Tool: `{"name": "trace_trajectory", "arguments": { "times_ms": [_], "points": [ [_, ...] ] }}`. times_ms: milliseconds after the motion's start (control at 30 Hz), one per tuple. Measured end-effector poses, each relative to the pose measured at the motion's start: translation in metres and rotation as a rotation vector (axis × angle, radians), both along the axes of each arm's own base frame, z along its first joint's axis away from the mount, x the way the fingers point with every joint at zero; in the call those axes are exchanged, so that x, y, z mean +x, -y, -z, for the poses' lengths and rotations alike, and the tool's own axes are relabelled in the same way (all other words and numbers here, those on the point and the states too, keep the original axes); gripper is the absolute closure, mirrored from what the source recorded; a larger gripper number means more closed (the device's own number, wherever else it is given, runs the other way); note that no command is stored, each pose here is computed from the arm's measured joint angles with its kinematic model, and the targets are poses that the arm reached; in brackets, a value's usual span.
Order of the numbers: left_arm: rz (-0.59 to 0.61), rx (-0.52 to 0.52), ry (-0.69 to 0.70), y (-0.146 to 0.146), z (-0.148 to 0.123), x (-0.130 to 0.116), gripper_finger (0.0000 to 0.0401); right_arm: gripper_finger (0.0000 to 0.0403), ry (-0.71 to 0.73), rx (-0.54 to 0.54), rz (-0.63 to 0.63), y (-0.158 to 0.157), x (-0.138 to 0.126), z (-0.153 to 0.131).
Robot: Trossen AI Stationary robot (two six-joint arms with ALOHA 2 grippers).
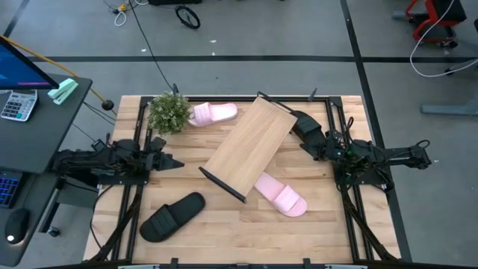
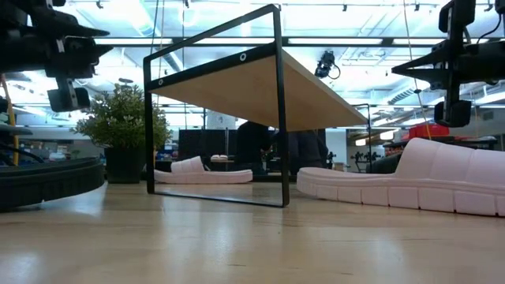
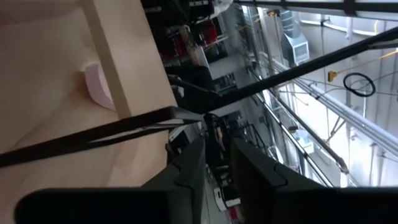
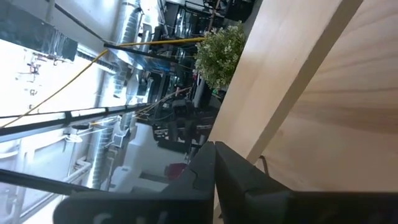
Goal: Pick and place slides into the shelf
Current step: Put the bottom pink slipper on the shelf
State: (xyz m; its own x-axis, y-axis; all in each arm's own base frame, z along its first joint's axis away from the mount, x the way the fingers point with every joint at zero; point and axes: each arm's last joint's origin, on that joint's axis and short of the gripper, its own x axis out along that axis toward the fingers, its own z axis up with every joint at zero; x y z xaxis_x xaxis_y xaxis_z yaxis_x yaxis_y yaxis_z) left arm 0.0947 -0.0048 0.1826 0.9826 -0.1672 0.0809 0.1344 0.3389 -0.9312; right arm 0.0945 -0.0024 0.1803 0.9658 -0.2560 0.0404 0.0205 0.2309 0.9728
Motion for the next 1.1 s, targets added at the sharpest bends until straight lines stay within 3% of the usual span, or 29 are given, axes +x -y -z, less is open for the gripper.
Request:
{"name": "trace_trajectory", "arguments": {
  "times_ms": [167,333,567,733,933,1100],
  "points": [
    [0.013,-0.013,0.01,0.0,-0.007,-0.002,0.0297,0.0389,-0.012,-0.09,0.007,0.001,-0.008,-0.024],
    [0.011,-0.019,0.019,0.0,-0.023,-0.003,0.0299,0.0389,-0.16,-0.16,0.044,0.004,-0.033,-0.061],
    [-0.082,0.092,-0.015,-0.002,-0.067,0.007,0.0307,0.0389,-0.365,-0.203,0.048,0.008,-0.078,-0.112],
    [-0.089,0.154,-0.082,-0.003,-0.097,0.027,0.0307,0.0389,-0.455,-0.281,0.021,0.009,-0.094,-0.143],
    [-0.05,0.208,-0.129,-0.001,-0.128,0.062,0.0303,0.0389,-0.495,-0.329,-0.172,0.003,-0.084,-0.168],
    [-0.005,0.289,-0.176,0.005,-0.145,0.085,0.0306,0.0389,-0.586,-0.31,-0.412,-0.005,-0.058,-0.165]
  ]
}}
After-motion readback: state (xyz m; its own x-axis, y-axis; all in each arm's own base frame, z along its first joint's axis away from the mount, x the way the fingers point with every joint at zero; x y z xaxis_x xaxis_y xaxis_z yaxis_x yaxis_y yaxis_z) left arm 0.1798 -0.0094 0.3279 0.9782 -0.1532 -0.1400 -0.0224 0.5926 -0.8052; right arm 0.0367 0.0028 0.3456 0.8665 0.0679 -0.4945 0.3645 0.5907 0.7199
